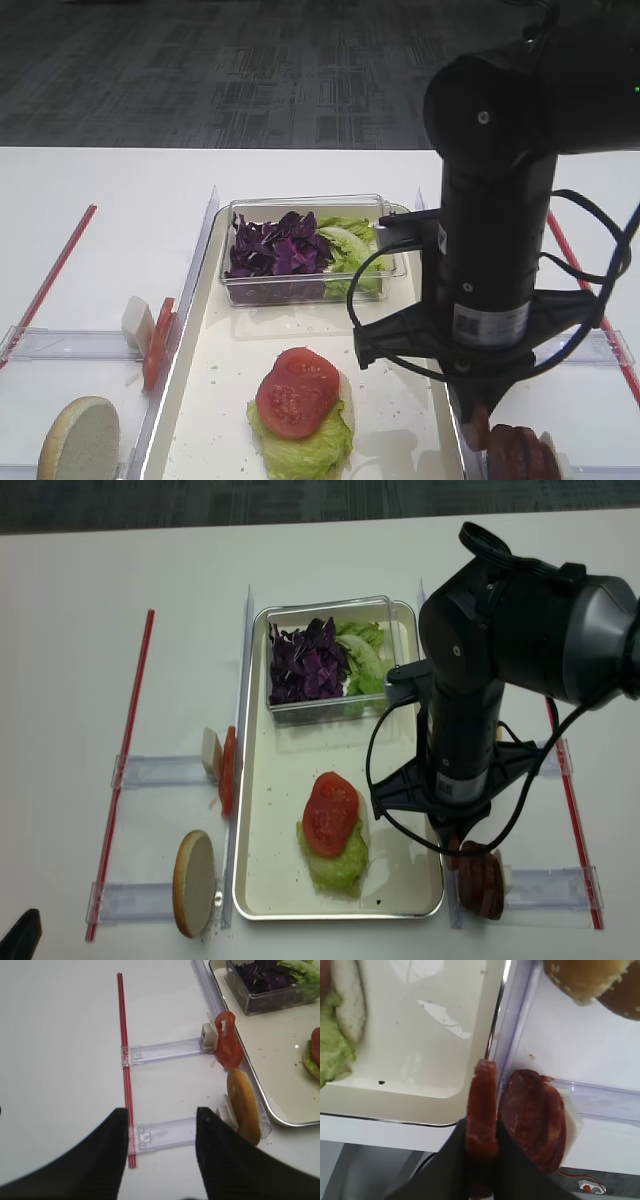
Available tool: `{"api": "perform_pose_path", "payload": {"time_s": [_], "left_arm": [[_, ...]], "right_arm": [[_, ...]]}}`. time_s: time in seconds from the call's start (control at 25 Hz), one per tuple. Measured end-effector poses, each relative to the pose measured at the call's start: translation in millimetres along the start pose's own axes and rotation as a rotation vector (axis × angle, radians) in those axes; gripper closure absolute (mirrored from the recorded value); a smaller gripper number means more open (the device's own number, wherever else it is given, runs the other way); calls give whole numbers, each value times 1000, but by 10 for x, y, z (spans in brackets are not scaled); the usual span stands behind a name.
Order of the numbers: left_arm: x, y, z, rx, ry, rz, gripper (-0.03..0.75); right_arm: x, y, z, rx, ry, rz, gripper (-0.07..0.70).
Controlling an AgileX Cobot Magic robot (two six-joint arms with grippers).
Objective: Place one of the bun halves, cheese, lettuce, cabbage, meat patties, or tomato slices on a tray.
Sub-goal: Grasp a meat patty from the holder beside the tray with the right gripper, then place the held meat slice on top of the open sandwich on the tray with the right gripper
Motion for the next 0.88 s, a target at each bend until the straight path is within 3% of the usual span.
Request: {"api": "perform_pose_path", "payload": {"time_s": [0.56,0.88], "left_arm": [[0,0,0,0,0,0,422],[0,0,0,0,0,0,422]], "right_arm": [[18,-26,47,-13,-8,12,514],[97,-8,51,1,-80,60,514]]}}
Point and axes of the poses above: a point on each arm's last joint axis where the gripper is mounted, z pointing back along that axis away from the gripper, x along the wrist's bending axis when the last joint is at zero, y = z × x, the point moved 2 cm from there along -z, pointing out along that axis toward the gripper, and after that the axes turned 12 degrees about z, right-handed, at the moved point
